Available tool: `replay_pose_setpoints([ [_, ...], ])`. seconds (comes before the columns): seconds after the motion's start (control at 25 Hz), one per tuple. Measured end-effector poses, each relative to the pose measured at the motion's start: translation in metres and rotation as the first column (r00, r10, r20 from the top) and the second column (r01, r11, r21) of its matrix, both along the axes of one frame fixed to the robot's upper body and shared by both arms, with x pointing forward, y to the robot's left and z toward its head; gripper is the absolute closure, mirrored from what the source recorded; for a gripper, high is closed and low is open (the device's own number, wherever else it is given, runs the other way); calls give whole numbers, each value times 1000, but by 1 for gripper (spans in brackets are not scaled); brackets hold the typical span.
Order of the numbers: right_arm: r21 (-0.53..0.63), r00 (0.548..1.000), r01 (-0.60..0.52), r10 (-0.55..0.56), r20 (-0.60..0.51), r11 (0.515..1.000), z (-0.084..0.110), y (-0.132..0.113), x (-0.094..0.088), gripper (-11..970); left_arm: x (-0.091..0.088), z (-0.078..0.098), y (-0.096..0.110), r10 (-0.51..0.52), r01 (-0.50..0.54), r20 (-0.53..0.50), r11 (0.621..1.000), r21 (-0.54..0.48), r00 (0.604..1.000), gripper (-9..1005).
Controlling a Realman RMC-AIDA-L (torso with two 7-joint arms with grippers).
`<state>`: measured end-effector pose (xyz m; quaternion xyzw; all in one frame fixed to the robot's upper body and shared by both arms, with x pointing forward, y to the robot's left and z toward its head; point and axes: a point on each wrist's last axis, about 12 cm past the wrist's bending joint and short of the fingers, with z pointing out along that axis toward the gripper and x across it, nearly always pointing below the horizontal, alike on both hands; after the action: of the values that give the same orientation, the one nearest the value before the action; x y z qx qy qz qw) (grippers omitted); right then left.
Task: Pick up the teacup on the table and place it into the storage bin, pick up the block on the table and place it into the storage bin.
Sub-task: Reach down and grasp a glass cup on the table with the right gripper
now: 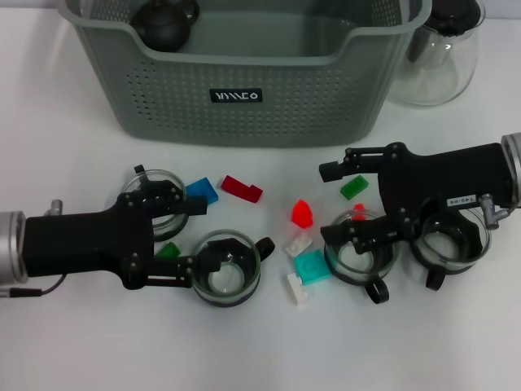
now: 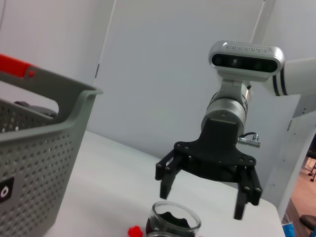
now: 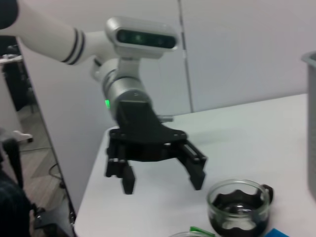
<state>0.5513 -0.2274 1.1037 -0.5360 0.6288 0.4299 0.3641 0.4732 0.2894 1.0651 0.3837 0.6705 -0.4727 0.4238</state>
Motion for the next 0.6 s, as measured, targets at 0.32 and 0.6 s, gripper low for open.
replay_pose_setpoints([
  [0.32,25,999,53,-53,-11,998,1,-6,2,28,-4,-5,-3,23,-23,-25,999,-30,999,125],
  [0.6,75,996,67,-63,-55,995,-4,-14,-11,42,-1,-5,-3,48,-48,-18,998,-42,999,125],
])
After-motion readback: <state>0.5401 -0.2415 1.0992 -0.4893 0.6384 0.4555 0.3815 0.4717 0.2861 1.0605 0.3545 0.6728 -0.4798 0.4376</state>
